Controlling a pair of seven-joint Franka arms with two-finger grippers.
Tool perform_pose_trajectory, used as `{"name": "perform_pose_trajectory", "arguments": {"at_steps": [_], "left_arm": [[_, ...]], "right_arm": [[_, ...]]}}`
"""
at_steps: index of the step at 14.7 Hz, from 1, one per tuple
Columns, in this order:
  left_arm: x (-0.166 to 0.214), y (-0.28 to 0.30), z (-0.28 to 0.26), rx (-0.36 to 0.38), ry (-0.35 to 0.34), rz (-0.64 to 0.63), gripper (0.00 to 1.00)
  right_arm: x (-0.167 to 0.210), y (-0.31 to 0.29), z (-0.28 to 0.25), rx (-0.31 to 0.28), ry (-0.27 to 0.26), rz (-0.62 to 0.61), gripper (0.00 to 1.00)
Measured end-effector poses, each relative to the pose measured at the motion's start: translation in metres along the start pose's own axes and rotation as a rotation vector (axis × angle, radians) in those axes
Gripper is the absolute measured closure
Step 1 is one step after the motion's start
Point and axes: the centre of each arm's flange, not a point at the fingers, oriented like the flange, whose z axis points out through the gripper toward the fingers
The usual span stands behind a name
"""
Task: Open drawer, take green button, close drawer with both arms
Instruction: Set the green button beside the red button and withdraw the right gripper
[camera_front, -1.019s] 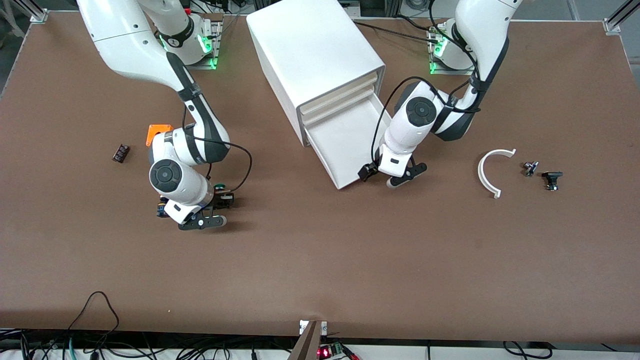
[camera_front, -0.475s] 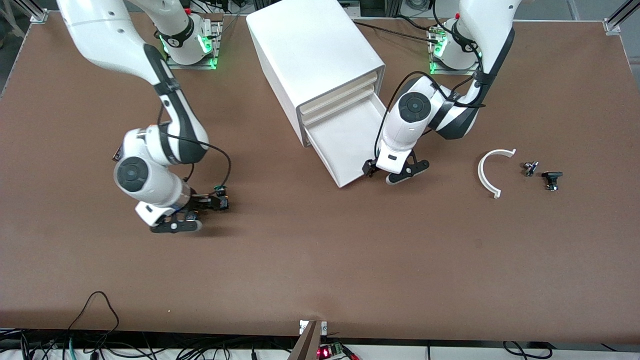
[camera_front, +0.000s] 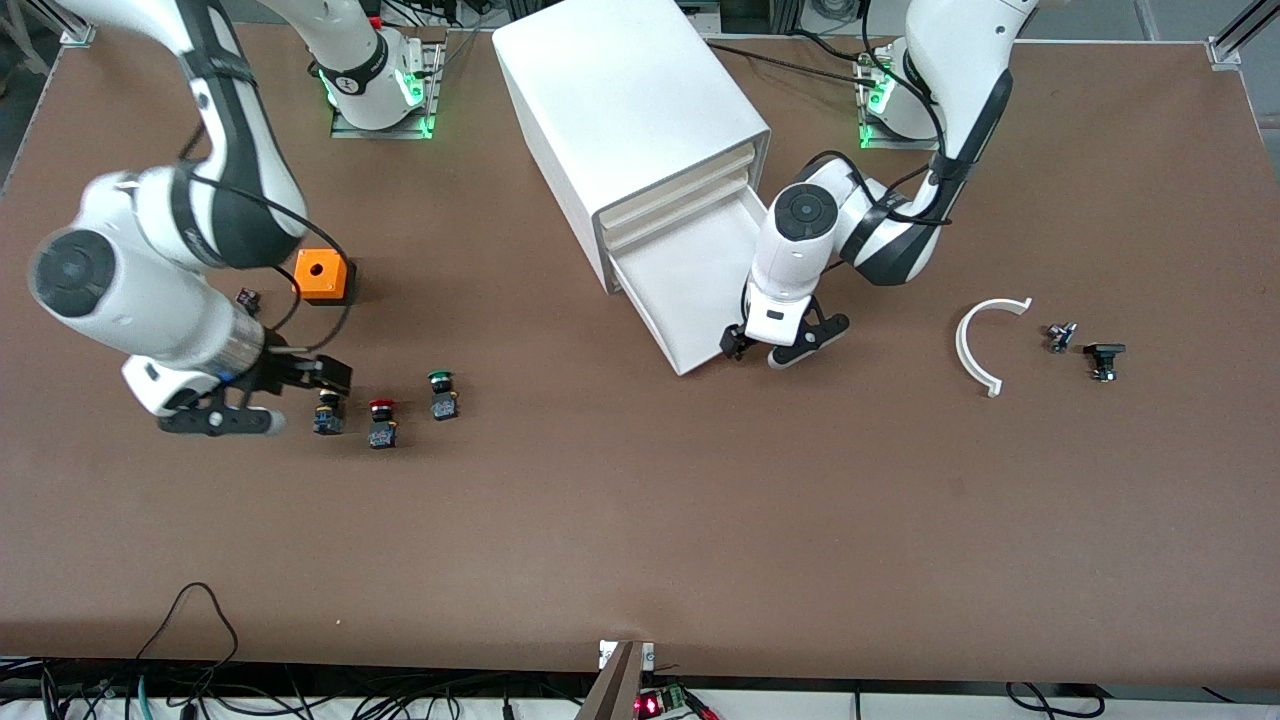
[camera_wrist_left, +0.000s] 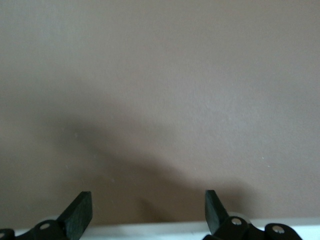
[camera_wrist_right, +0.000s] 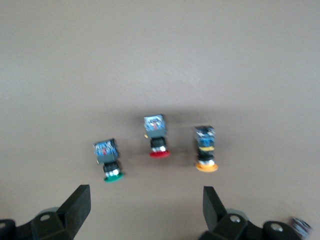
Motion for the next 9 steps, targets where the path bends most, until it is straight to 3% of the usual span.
{"name": "perform_pose_trajectory", "arguments": {"at_steps": [4, 9], "left_arm": [[-0.034, 0.011, -0.002, -0.004, -0.02, -0.017, 0.01], [-0.087, 0.022, 0.001, 0.007, -0.06, 0.054, 0.0]], "right_arm": [[-0.024, 0.027, -0.063, 0.001, -0.014, 0.022, 0.0], [-0.058, 0.03, -0.133, 0.018, 0.016, 0.017, 0.0]]}}
